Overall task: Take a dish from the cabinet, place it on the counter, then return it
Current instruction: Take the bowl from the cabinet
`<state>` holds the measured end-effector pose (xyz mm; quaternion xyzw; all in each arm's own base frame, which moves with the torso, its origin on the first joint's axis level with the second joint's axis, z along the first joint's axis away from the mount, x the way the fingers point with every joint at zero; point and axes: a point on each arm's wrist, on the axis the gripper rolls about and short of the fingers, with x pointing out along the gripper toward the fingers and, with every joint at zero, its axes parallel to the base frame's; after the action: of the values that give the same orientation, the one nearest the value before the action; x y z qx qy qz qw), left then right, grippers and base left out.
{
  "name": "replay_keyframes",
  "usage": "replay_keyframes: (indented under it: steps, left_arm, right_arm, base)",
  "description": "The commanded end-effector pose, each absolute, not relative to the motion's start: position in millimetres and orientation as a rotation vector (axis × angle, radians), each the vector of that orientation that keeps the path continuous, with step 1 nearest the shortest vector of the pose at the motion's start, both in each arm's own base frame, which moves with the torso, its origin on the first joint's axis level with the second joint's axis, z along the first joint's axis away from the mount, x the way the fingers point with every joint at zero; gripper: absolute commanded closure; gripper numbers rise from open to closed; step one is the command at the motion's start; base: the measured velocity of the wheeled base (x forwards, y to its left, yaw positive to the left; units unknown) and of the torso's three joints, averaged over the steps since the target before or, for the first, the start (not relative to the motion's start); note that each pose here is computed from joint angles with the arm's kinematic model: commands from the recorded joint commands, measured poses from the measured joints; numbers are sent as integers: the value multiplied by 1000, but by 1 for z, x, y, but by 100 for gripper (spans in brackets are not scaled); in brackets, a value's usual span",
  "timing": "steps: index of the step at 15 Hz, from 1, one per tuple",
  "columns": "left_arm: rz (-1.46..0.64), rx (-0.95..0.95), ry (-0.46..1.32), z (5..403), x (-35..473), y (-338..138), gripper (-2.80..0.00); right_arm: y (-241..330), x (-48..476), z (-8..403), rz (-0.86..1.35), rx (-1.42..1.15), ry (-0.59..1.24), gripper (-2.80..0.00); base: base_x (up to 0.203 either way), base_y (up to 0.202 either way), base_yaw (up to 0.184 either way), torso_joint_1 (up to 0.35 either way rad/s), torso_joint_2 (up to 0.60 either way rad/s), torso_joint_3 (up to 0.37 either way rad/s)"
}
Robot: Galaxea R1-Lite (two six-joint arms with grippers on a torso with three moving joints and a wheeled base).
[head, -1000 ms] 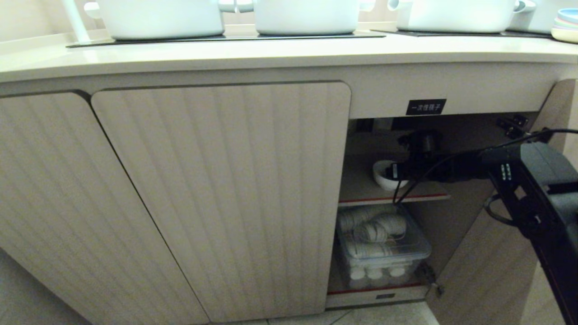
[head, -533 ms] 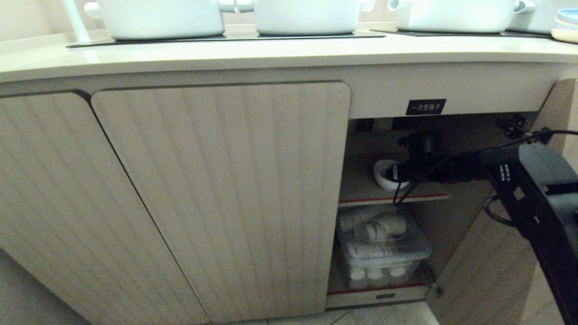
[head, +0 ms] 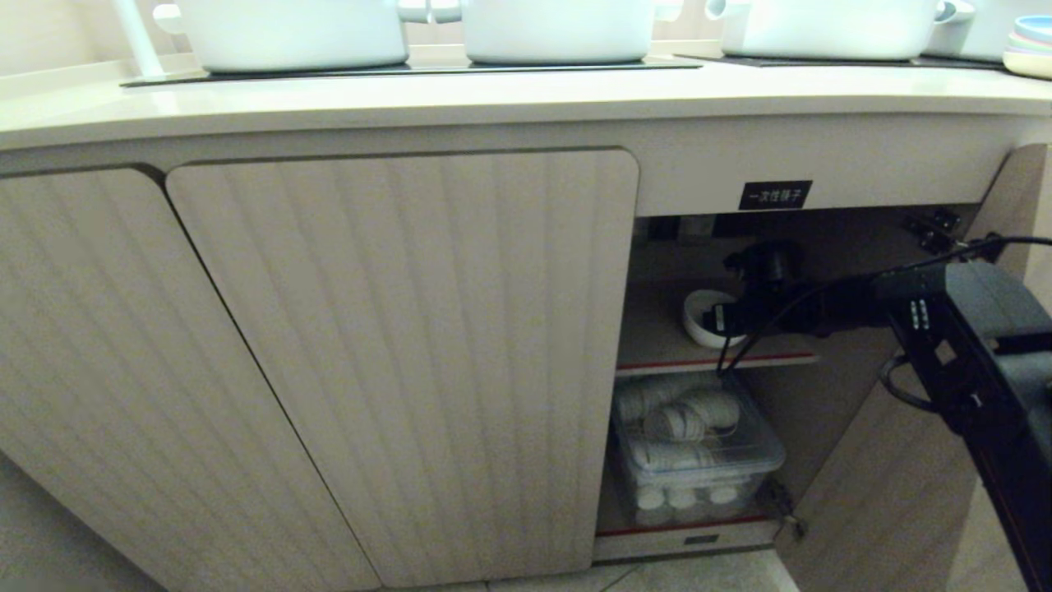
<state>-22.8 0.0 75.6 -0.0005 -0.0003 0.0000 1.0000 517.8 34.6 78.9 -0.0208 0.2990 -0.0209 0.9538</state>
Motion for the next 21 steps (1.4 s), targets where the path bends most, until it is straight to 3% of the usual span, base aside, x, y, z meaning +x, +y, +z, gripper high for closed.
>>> replay_keyframes:
  steps: [1,21]
  left_arm:
    - [0,-2,0,75,-23,0,0]
    - [0,-2,-1,76,-23,0,0]
  right_arm:
    - [35,518,80,-29,-39,607,-280]
    - [34,517,83,39,-16,610,-280]
  base:
    - [0,0,0,0,0,0]
    - [0,0,0,0,0,0]
